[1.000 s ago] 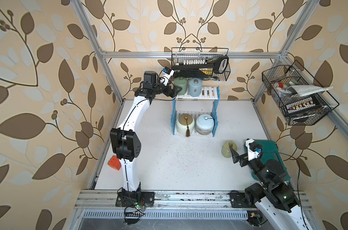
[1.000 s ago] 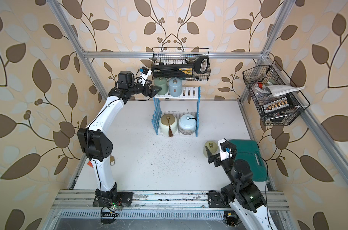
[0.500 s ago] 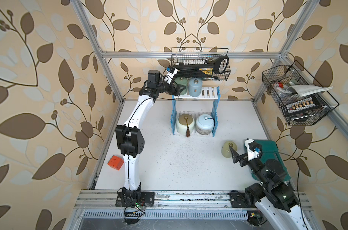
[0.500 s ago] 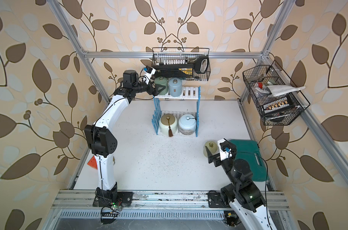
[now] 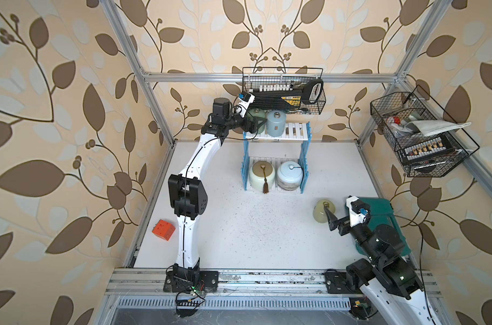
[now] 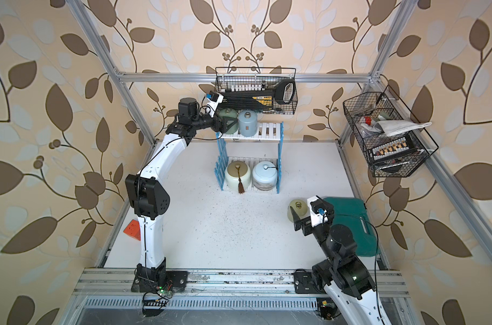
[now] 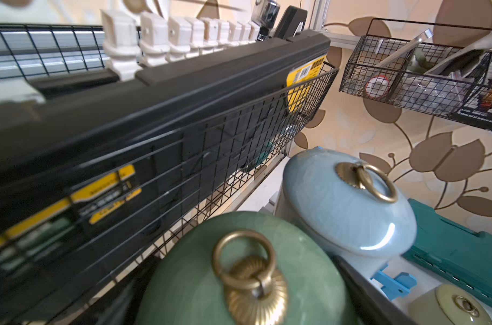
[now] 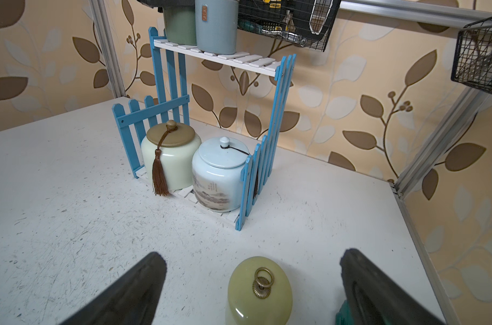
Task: Remove the tea canisters from the shelf
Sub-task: Pick up the tea canister from the shelf.
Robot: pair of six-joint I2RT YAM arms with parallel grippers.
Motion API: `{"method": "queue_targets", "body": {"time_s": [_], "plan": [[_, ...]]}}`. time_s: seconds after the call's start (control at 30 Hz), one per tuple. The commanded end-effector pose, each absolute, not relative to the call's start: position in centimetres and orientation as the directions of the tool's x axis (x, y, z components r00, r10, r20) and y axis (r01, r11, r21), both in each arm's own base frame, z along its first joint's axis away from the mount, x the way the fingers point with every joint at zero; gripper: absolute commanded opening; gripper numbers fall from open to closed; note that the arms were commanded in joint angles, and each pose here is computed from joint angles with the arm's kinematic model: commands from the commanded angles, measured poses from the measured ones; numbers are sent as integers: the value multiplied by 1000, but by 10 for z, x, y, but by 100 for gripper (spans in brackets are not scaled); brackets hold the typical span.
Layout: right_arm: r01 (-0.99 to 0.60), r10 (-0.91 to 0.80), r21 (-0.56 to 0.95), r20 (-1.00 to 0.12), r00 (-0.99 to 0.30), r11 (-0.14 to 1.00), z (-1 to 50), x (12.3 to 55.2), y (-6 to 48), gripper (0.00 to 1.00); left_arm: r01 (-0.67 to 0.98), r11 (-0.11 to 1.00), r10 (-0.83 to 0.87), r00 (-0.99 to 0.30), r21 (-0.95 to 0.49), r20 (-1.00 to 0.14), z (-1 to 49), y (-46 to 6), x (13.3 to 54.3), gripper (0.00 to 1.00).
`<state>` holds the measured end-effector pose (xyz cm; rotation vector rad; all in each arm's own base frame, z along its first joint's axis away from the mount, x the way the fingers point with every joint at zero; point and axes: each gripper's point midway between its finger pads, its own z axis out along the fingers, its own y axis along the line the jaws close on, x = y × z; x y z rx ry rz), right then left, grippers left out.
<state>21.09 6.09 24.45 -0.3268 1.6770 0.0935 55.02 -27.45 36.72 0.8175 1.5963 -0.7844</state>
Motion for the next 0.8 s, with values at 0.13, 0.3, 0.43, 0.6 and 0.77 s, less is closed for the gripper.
{"method": "queue_targets", "body": {"time_s": [0.13, 0.3, 0.43, 0.6, 0.77], "plan": [[-281, -168, -136, -981, -94, 950, 241, 213, 64, 99, 857, 515, 77, -29, 15, -997, 402, -278, 542, 74], [-285, -168, -135, -981, -94, 949, 241, 213, 65, 99, 855, 518, 87, -19, 28, -996, 410, -275, 535, 60], [-287, -170, -137, -981, -95, 948, 240, 213, 65, 99, 857, 512, 92, 13, 59, -996, 420, -273, 524, 57], [-291, -171, -136, -981, -96, 947, 239, 214, 66, 99, 851, 518, 92, 48, 89, -995, 439, -268, 511, 53], [-293, -171, -137, -981, -95, 946, 239, 214, 66, 99, 845, 522, 87, 81, 114, -993, 456, -263, 496, 50]]}}
